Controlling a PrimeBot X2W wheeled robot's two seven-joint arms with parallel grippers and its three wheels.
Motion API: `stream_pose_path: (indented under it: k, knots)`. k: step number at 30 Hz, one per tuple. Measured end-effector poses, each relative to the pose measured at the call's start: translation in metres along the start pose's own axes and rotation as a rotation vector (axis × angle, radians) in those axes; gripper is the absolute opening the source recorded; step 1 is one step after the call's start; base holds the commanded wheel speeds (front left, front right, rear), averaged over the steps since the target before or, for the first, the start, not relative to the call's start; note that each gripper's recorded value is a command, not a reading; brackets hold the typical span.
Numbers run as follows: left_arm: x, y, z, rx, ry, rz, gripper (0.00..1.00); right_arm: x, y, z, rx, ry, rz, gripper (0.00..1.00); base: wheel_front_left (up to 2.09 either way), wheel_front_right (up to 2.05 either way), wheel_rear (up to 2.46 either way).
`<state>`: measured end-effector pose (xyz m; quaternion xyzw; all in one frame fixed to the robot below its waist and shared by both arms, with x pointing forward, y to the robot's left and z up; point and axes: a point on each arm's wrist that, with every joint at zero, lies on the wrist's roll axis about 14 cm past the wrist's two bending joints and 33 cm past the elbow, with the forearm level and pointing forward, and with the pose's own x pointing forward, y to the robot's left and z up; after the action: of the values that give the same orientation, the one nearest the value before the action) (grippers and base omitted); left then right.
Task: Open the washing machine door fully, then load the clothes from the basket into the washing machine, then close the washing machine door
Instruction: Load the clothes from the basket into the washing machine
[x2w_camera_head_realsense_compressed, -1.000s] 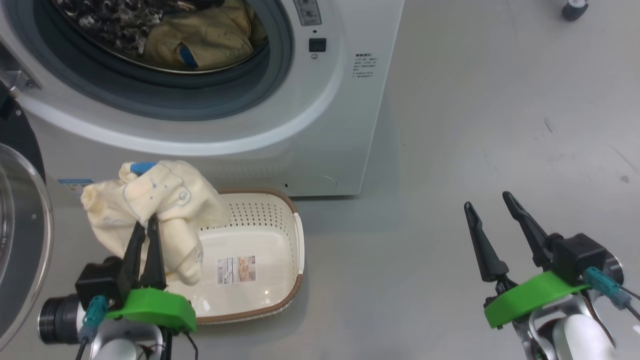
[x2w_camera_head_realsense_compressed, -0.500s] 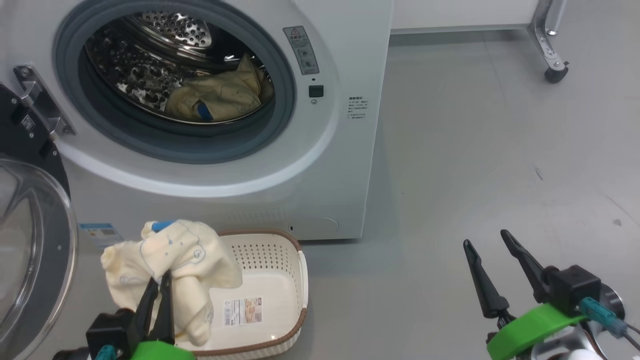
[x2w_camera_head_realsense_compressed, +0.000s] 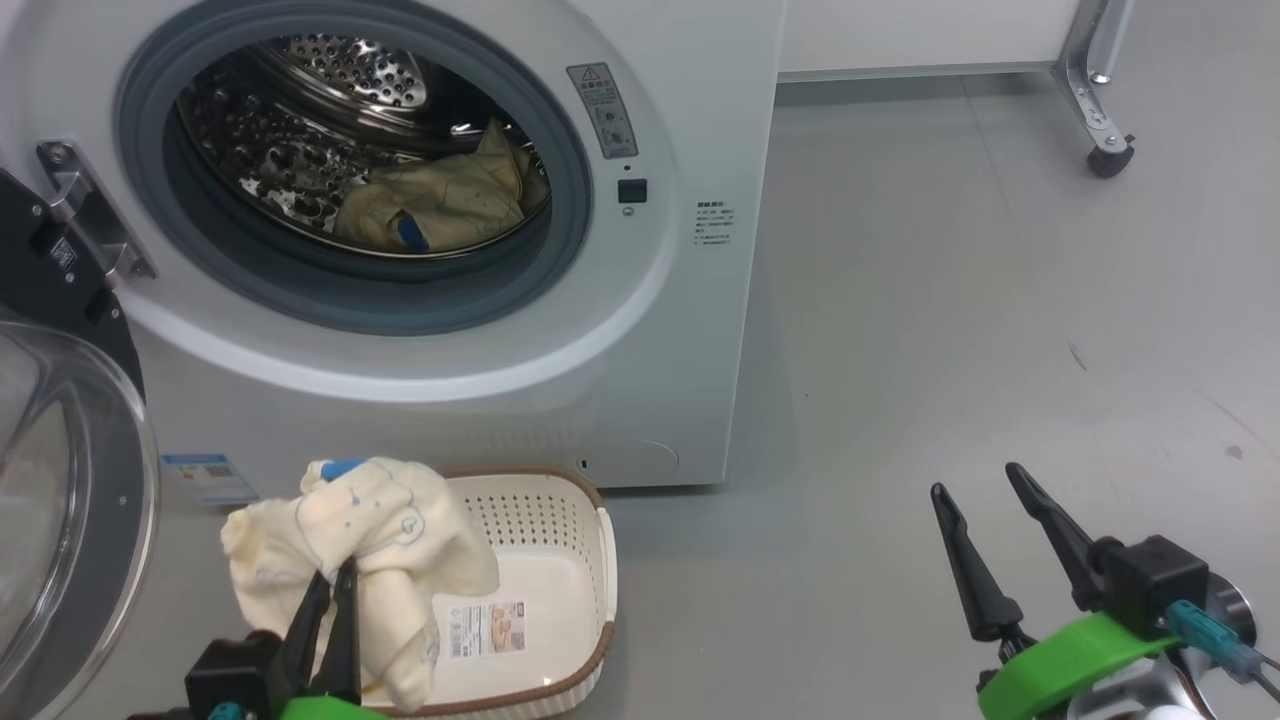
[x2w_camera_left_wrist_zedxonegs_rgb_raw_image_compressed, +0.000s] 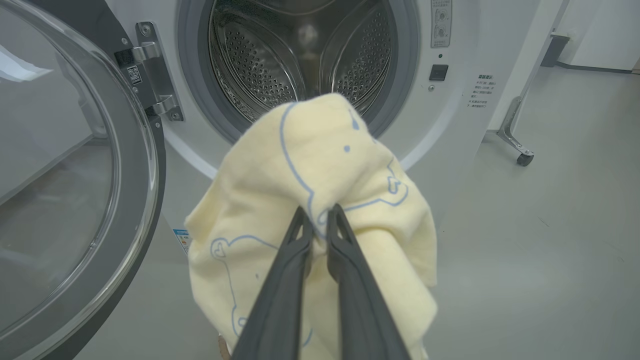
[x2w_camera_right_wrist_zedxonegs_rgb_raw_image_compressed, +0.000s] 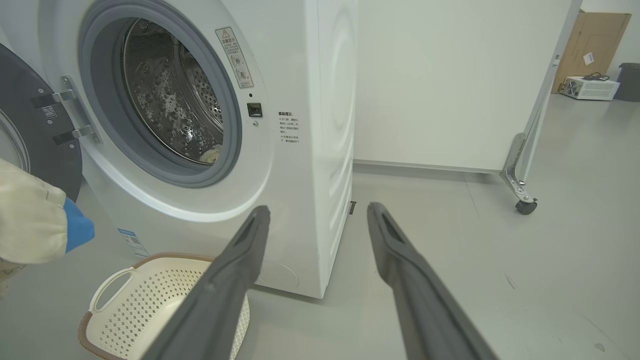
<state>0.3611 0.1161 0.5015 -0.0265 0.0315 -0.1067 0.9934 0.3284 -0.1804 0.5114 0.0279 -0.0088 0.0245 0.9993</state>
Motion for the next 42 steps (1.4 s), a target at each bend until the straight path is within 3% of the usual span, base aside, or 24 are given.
stream_pose_path:
  k: [10,22,31,42]
  knots:
    - [0.004,0.0,-0.007,0.0,0.022,-0.003,0.0,0.001,0.0,-0.005,0.001,0.015,-0.002,1.0,0.0,0.0,0.0]
    - [0.037,0.005,-0.02,-0.043,0.07,0.008,0.0,0.008,0.003,-0.018,0.021,0.057,0.005,1.0,0.0,0.0,0.0]
    - [0.098,0.02,-0.041,-0.076,0.15,0.033,0.0,0.031,-0.003,-0.026,0.044,0.06,-0.008,1.0,0.0,0.0,0.0]
    - [0.187,0.02,-0.064,-0.06,0.236,-0.03,0.0,0.051,-0.019,-0.05,0.072,0.092,-0.056,1.0,0.0,0.0,0.0]
